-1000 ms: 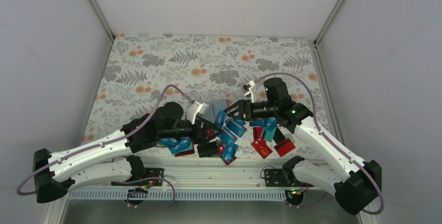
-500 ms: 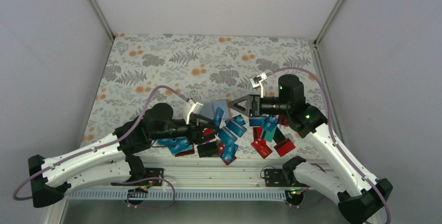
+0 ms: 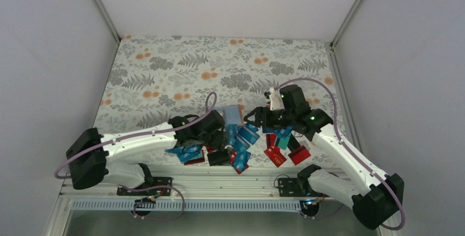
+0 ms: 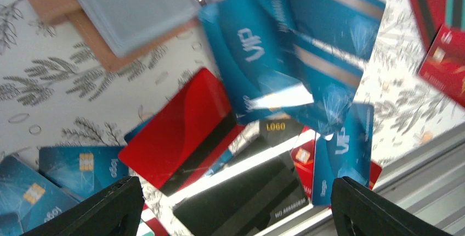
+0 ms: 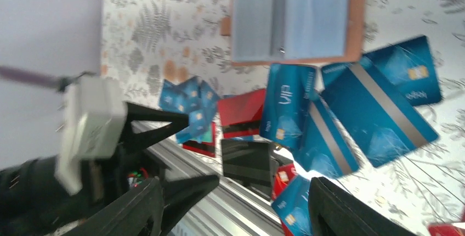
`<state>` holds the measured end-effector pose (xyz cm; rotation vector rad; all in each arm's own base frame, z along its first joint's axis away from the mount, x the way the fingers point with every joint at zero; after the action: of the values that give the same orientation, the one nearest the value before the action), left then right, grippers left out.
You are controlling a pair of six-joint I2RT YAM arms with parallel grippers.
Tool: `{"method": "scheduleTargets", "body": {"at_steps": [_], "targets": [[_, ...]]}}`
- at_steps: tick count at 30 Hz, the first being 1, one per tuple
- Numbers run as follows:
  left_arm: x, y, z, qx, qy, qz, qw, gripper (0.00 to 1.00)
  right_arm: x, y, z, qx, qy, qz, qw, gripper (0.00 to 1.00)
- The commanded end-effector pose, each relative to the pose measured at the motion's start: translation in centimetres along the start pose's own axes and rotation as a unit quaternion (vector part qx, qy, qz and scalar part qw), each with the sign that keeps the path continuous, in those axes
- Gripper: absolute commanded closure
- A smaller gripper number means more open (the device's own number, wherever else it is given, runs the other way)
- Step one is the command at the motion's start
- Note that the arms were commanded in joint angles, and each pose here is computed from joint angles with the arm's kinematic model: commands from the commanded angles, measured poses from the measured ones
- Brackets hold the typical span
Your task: Put the credit cards into the card holder
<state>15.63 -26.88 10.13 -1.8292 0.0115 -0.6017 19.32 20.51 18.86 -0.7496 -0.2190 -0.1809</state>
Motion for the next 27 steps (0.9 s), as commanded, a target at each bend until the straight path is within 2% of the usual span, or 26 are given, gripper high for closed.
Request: {"method": "scheduleTargets", "body": {"at_steps": [1, 4, 7, 13, 21, 27], "targets": [[0.9, -1.3, -3.8, -0.014, 0.048, -0.015, 0.999, 0.16, -2.0, 0.5, -3.6, -0.065, 0.031, 0.028, 0.997, 0.33], [0.4, 0.0, -4.9, -0.046, 0.051, -0.003, 0.998, 0.25, -5.1, 1.3, -4.7, -0.048, 0.067, 0.079, 0.993, 0.34], [-0.1, 1.4, -6.4, -0.081, 0.055, 0.012, 0.995, 0.43, -8.6, 2.3, -5.4, 0.0, 0.121, 0.128, 0.984, 0.39], [-1.0, 4.1, -7.7, -0.13, 0.056, 0.042, 0.989, 0.68, -12.9, 3.8, -6.8, 0.024, 0.181, 0.163, 0.97, 0.4], [-1.8, 5.9, -7.4, -0.149, 0.057, 0.068, 0.985, 0.73, -16.0, 5.6, -8.4, 0.005, 0.212, 0.187, 0.959, 0.45], [-2.4, 6.9, -7.4, -0.16, 0.062, 0.079, 0.982, 0.76, -16.4, 7.1, -9.3, -0.001, 0.224, 0.177, 0.958, 0.46]]}}
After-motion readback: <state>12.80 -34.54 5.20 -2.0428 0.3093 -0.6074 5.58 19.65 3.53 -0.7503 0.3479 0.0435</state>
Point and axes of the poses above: each gripper's point midway between its finger pads, its own y axis out along the fingers, its own z axis along the line the jaws close on, x = y × z, the point moved 1 cm from there along -y, back along the fingers, and after that the axes turned 3 degrees about y, right-handed, at the moved point
